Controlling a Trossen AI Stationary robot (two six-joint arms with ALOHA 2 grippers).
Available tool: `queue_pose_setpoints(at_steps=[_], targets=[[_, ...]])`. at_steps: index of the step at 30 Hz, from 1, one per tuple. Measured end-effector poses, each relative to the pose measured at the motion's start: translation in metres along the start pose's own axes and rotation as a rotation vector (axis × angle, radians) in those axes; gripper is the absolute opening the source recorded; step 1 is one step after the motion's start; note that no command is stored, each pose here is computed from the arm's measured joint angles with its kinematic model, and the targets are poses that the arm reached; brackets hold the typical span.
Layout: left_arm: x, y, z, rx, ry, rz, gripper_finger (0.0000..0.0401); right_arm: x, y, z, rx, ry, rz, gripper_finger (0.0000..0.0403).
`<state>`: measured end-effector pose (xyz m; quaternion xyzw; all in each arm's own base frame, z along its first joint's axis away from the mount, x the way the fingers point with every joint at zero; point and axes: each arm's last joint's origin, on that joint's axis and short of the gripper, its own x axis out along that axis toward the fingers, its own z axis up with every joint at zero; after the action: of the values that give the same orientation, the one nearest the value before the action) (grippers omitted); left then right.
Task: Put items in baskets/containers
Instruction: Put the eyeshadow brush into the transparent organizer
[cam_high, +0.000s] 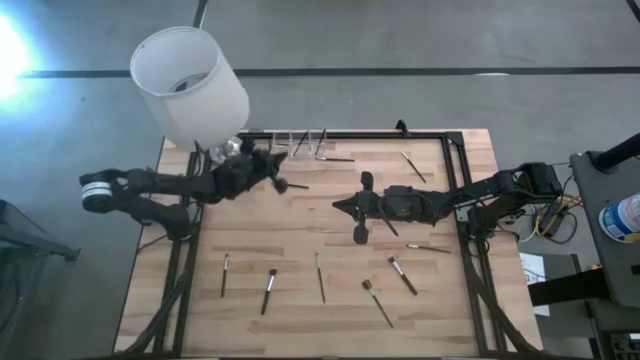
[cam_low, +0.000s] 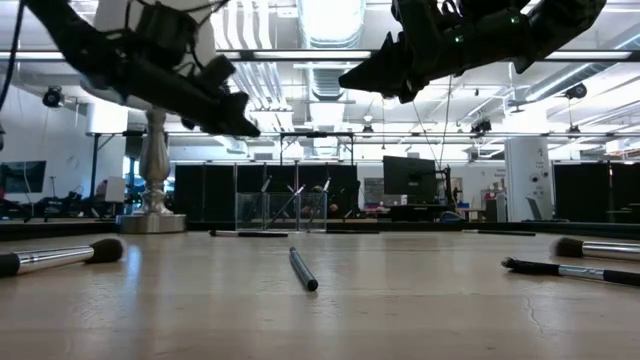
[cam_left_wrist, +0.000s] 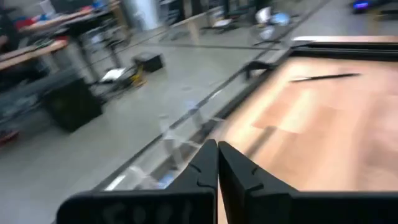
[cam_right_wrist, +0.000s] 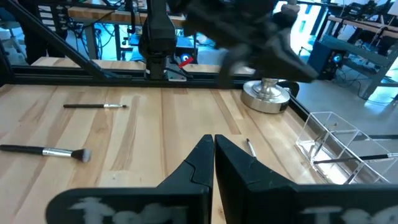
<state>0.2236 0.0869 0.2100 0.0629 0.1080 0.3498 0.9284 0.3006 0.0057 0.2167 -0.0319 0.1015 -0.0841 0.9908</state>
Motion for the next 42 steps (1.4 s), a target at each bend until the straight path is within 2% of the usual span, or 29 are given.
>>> queue_pose_setpoints(at_steps=[4, 10, 16, 19, 22, 26, 31, 34, 38, 42], targets=[[-0.02, -0.019, -0.001, 0.036, -0.059, -0.102, 0.0001, 0.0, 0.0, 0.0, -0.006, 0.0, 0.0, 0.0008], [-0.036, -0.033, -0.005, 0.02, -0.071, -0.182, 0.0, 0.0, 0.0, 0.0, -0.005, 0.0, 0.0, 0.0009], [-0.053, -0.046, -0.027, 0.032, -0.047, -0.279, 0.0, 0.0, 0.0, -0.008, -0.009, 0.078, 0.002, 0.0008], [-0.06, -0.049, -0.031, -0.023, -0.056, -0.326, 0.0, -0.001, 0.0, -0.014, 0.028, 0.142, 0.0, 0.0009], [-0.067, -0.053, -0.047, -0.037, -0.003, -0.409, 0.0, -0.002, 0.0, -0.019, 0.06, 0.183, -0.003, 0.0009], [-0.079, -0.052, -0.068, -0.043, 0.014, -0.455, 0.0, 0.004, 0.001, -0.02, 0.092, 0.191, -0.006, 0.0014], [-0.093, -0.043, -0.087, -0.134, -0.036, -0.472, 0.0, 0.024, 0.004, -0.018, 0.085, 0.202, -0.012, 0.0047], [-0.093, -0.043, -0.087, -0.148, -0.028, -0.475, 0.0, 0.038, 0.002, -0.018, 0.072, 0.232, -0.025, 0.0074], [-0.093, -0.044, -0.089, -0.145, -0.009, -0.497, 0.0, 0.044, -0.003, -0.015, 0.068, 0.355, -0.065, 0.0111], [-0.093, -0.044, -0.092, -0.134, 0.021, -0.496, 0.0, 0.027, -0.009, -0.012, 0.07, 0.517, -0.131, 0.0143]])
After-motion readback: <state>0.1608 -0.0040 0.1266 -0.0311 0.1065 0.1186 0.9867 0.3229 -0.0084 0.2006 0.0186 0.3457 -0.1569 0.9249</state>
